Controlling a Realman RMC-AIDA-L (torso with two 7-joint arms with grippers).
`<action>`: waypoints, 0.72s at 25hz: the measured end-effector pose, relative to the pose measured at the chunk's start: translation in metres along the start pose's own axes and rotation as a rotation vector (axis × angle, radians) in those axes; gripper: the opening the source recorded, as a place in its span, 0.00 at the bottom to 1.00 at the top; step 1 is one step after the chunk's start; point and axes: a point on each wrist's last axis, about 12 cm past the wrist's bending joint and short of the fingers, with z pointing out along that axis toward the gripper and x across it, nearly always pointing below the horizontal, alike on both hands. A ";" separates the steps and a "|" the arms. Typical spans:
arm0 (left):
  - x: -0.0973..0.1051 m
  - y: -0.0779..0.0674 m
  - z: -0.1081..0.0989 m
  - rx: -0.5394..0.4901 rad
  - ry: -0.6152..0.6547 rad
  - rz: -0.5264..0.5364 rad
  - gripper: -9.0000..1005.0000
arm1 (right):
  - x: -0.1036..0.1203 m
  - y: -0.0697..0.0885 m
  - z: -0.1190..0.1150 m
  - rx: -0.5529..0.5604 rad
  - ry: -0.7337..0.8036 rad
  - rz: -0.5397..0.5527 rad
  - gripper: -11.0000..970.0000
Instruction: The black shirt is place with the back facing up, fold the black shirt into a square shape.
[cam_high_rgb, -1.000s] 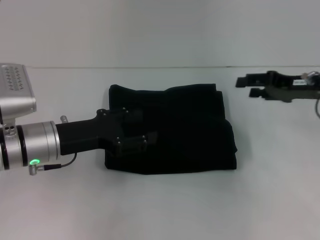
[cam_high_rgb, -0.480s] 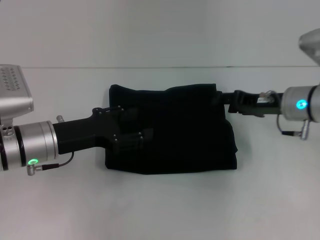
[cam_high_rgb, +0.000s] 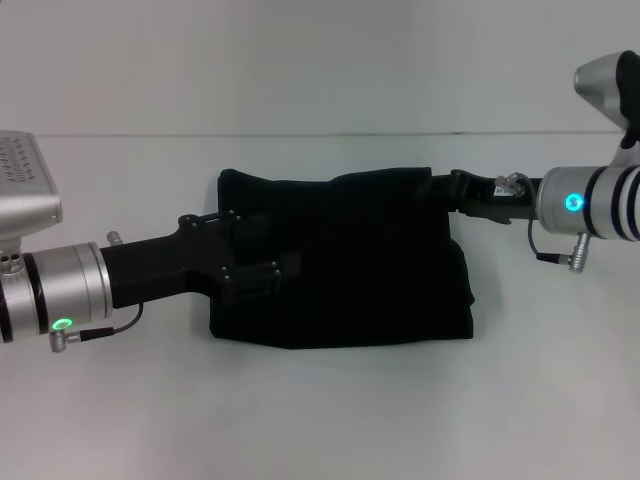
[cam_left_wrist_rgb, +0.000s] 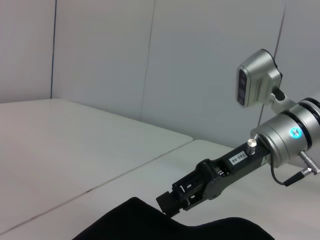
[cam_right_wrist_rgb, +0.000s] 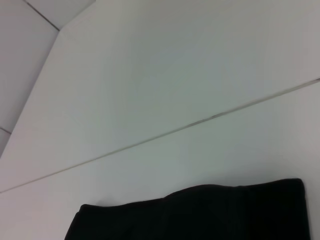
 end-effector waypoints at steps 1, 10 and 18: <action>0.000 0.000 0.000 -0.001 0.000 0.000 0.72 | 0.001 0.000 0.001 0.005 -0.002 0.002 0.55; 0.000 0.002 -0.002 -0.012 -0.006 -0.003 0.72 | 0.006 0.000 0.009 0.040 -0.019 0.005 0.45; 0.002 0.001 -0.003 -0.017 -0.014 -0.019 0.72 | 0.014 0.005 0.015 0.028 -0.026 0.021 0.43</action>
